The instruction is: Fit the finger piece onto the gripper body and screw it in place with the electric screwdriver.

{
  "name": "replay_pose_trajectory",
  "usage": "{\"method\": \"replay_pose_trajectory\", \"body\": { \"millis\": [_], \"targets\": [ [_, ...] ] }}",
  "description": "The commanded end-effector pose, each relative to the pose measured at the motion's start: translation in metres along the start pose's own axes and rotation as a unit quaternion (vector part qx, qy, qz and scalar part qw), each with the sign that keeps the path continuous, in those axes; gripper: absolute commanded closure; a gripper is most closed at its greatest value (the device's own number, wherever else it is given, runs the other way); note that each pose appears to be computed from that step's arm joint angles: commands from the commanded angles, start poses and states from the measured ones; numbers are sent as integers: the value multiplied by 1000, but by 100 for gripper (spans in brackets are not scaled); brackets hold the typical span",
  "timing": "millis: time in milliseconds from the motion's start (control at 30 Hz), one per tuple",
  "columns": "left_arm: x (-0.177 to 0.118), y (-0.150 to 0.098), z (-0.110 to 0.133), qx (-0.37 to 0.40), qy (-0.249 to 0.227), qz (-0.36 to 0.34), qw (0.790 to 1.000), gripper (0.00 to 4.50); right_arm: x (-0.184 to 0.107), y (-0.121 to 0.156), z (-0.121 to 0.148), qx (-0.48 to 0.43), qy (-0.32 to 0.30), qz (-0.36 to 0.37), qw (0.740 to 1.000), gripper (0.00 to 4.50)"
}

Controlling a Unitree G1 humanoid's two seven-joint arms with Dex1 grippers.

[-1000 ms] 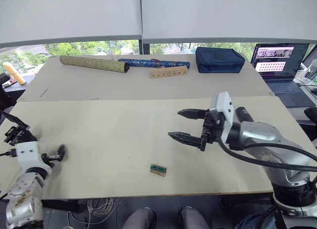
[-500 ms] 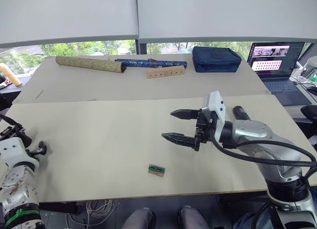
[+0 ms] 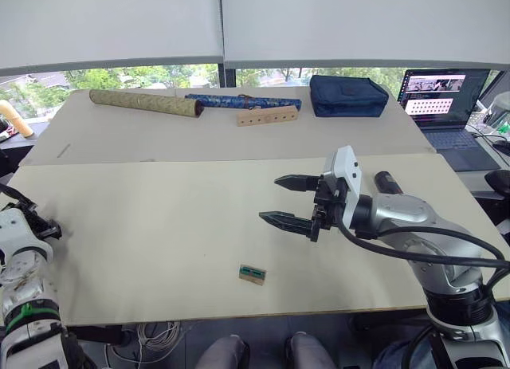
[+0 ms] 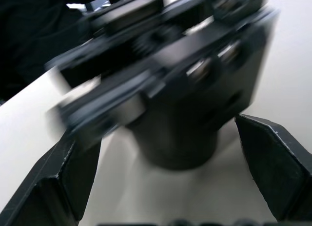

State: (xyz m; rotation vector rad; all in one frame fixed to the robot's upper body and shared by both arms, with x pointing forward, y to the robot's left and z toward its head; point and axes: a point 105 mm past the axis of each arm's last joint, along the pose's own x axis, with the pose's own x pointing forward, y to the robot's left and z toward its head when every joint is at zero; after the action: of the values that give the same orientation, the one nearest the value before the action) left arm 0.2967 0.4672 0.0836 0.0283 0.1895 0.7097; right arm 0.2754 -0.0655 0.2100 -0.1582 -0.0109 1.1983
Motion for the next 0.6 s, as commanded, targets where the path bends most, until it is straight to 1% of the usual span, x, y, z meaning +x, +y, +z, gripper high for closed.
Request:
{"method": "replay_pose_trajectory", "body": {
  "millis": [33, 100, 200, 300, 333, 400, 433, 500, 533, 567, 600],
  "targets": [
    [4, 7, 16, 4, -21, 10, 1000, 0, -5, 3, 7, -8, -10, -3, 1000, 2],
    [5, 7, 18, -3, -23, 12, 1000, 0, -5, 4, 6, -8, -10, -3, 1000, 2],
    [6, 6, 16, -7, -23, 13, 1000, 72, -5, 4, 9, -15, -14, -4, 1000, 0],
    [4, 2, 8, 3, -17, 2, 1000, 203, -4, 3, 13, -19, -24, -8, 1000, 0],
    [3, 0, 8, 2, -20, -5, 1000, 211, -3, 4, 14, -21, -26, -8, 999, 0],
    [-1, -13, 11, 2, -36, -35, 999, 211, -4, 5, 16, -25, -27, -6, 999, 0],
    [-5, -23, 14, 6, -47, -53, 997, 211, -4, 6, 16, -27, -27, -5, 999, 0],
    [-18, -54, 22, 15, -73, -110, 991, 211, -5, 7, 15, -31, -24, -4, 999, 0],
    [-25, -66, 24, 17, -81, -131, 988, 211, -5, 8, 15, -33, -23, -4, 999, 0],
    [-43, -94, 29, 18, -94, -180, 979, 211, -7, 8, 14, -38, -21, -7, 999, 0],
    [-72, -134, 35, 18, -108, -249, 962, 211, -10, 7, 13, -42, -20, -13, 999, 0]
  ]
}}
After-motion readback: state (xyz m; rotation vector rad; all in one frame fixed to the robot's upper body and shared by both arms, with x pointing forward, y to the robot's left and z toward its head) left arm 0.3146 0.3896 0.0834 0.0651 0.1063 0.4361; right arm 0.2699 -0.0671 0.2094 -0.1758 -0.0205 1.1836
